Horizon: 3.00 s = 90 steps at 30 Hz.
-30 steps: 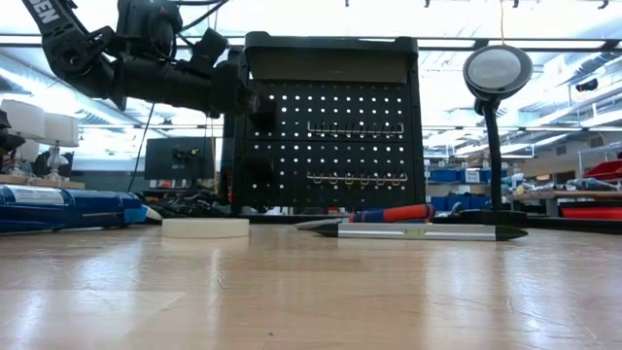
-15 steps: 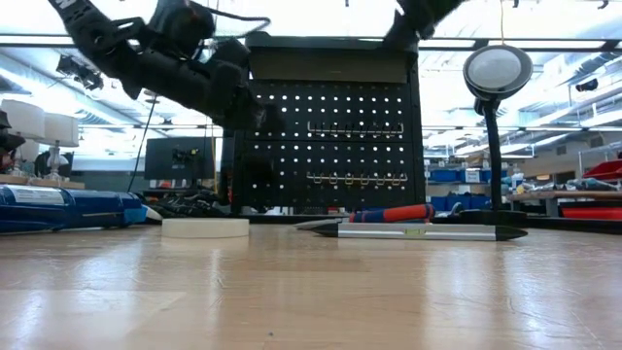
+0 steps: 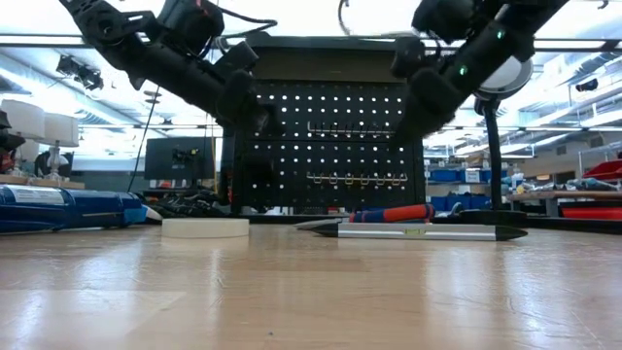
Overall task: Hang tools onto peg board
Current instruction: Put the blue-orange pliers on the black peg board
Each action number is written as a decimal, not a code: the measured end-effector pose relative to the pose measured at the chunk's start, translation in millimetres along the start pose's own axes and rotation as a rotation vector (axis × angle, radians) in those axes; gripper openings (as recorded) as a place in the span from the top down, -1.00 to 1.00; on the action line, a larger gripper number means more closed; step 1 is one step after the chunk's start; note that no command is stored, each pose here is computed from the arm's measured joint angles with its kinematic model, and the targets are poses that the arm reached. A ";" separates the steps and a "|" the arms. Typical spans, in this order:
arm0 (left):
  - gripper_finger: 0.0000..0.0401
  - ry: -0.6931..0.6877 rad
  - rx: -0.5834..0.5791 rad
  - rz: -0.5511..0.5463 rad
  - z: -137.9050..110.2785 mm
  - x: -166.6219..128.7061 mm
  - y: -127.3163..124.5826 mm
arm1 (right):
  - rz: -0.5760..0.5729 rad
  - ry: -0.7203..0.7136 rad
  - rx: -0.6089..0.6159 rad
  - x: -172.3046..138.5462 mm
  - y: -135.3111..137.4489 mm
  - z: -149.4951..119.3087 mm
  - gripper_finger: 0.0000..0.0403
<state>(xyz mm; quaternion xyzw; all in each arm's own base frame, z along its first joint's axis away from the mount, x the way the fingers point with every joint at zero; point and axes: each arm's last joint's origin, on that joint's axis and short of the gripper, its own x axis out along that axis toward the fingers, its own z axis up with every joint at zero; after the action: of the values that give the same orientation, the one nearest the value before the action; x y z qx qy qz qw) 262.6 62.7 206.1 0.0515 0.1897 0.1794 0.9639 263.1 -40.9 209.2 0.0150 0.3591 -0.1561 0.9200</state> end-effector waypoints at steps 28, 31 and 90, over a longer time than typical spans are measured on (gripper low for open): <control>0.61 0.012 -0.136 -0.037 -0.8 -1.5 -8.2 | -0.012 0.209 -0.011 64.2 28.7 -37.2 0.08; 0.61 0.015 -0.135 -0.037 -1.1 -1.5 -8.2 | -0.011 0.224 -0.022 64.3 28.6 -38.7 0.24; 0.61 -0.111 -0.022 0.012 13.1 -9.3 -33.8 | -0.654 -0.216 -0.239 -116.2 -27.2 234.8 0.64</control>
<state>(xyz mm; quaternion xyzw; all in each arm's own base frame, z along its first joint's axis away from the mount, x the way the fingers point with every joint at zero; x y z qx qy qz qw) 270.6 27.4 215.8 0.0519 0.1335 0.1843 0.9724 328.4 -67.5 463.0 -0.2250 0.2614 -0.3997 0.8493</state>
